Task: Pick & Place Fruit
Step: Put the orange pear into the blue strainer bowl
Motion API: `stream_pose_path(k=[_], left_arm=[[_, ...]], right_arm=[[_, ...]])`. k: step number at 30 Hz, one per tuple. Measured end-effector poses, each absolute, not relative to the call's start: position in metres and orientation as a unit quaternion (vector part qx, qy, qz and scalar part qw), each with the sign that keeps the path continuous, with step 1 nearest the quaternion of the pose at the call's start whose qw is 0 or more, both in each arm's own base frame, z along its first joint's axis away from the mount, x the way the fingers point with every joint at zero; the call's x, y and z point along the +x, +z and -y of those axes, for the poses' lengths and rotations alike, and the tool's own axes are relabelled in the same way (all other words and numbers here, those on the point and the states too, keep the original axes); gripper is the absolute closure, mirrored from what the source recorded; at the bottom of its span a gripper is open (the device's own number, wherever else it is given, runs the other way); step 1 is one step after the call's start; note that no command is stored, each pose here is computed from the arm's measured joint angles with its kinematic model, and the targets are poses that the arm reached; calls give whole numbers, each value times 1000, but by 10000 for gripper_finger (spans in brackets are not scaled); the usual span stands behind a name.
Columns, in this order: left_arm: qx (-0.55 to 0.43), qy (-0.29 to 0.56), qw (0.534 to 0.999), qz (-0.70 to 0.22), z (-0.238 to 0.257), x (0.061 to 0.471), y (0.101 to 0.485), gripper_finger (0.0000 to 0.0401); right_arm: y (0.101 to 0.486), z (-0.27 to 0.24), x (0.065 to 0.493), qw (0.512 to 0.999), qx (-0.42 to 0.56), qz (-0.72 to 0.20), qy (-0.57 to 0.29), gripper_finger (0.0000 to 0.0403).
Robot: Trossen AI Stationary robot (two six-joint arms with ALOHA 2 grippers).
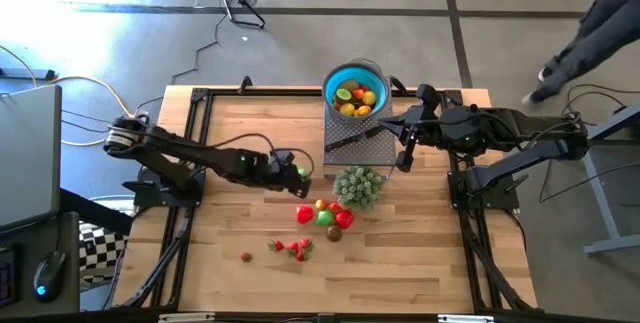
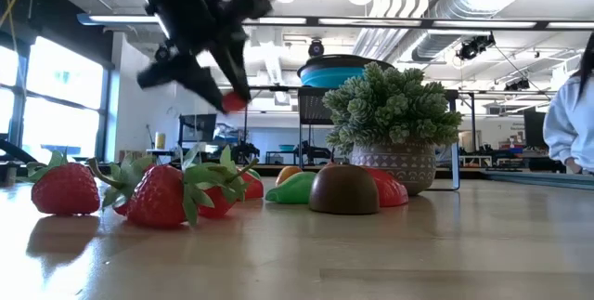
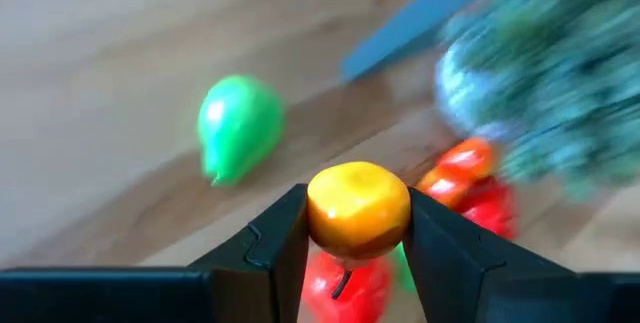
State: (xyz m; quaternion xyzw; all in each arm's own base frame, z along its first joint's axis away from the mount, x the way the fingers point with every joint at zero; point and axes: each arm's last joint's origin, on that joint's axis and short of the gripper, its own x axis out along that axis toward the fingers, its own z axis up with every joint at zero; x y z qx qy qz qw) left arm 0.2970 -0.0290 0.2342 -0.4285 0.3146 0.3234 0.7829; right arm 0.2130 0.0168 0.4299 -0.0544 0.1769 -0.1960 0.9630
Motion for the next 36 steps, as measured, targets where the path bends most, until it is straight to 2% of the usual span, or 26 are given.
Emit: stream_pose_path(k=[13, 20, 27, 30, 36], left_arm=[[-348, 251, 884, -183, -8, 298, 346, 260], [-294, 259, 911, -125, -34, 296, 391, 260], [-273, 287, 916, -61, -66, 295, 405, 260], [-275, 299, 912, -61, -80, 298, 401, 260], [-276, 260, 924, -44, -110, 314, 392, 260]], right_arm=[[430, -17, 213, 962, -67, -181, -193, 398], [430, -17, 213, 962, -68, -181, -194, 398], [430, -17, 213, 962, -68, -182, -194, 398], [430, -17, 213, 962, -68, -182, -193, 398], [430, -16, 213, 960, -80, -184, -194, 398]])
